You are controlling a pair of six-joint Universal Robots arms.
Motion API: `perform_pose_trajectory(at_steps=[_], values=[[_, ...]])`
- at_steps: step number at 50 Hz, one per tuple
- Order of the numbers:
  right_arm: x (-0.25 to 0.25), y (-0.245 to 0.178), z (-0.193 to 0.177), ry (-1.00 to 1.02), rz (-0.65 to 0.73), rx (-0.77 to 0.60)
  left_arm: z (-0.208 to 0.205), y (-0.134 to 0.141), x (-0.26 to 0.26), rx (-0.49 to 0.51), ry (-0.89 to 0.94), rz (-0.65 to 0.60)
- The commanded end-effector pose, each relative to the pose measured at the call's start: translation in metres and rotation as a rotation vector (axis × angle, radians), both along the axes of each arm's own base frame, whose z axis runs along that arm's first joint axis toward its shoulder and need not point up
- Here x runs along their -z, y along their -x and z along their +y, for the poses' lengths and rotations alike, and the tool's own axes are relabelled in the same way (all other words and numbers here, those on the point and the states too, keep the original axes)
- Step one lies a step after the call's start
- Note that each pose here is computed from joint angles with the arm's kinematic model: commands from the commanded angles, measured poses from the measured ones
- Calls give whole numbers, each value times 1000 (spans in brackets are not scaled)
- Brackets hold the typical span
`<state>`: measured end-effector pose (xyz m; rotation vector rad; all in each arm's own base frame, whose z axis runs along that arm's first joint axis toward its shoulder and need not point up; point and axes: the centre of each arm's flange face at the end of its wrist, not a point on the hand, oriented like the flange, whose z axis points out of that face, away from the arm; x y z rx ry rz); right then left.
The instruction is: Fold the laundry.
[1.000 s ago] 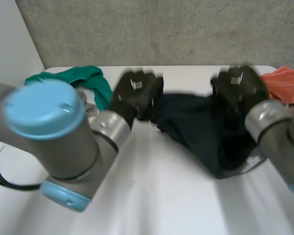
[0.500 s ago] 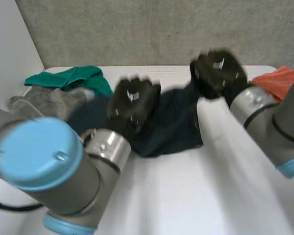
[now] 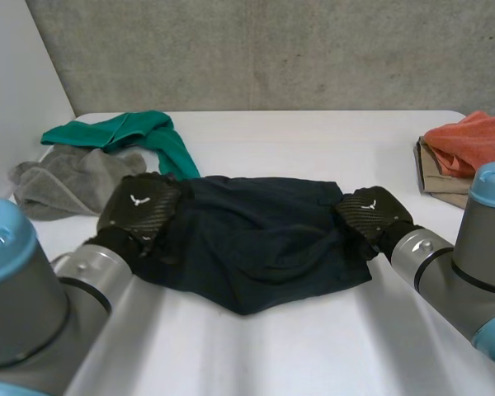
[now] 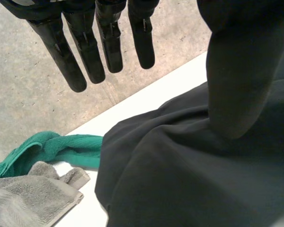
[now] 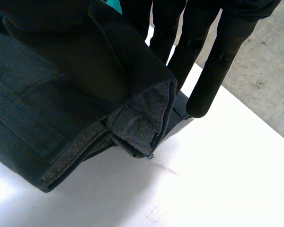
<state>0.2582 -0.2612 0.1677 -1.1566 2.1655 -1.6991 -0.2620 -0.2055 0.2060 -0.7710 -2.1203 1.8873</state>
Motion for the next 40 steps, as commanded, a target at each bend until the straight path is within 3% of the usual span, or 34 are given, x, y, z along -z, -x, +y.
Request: perform_pose_trajectory(at_steps=[1, 7, 15, 29, 34, 40], values=[[3, -1, 6, -14, 6, -12, -39, -13, 20, 124, -78, 28], [7, -1, 10, -26, 10, -16, -65, -11, 47, 192, -153, 38], [9, -1, 12, -36, 16, -16, -94, 4, 60, 256, -18, -48], [6, 3, 9, -22, 24, -3, -106, 18, 77, 268, -14, -74], [-23, 5, 6, 103, 68, -5, -95, 10, 21, 204, 57, -61], [-97, 15, 13, 318, 124, 55, -44, 1, -62, 196, 127, 5]])
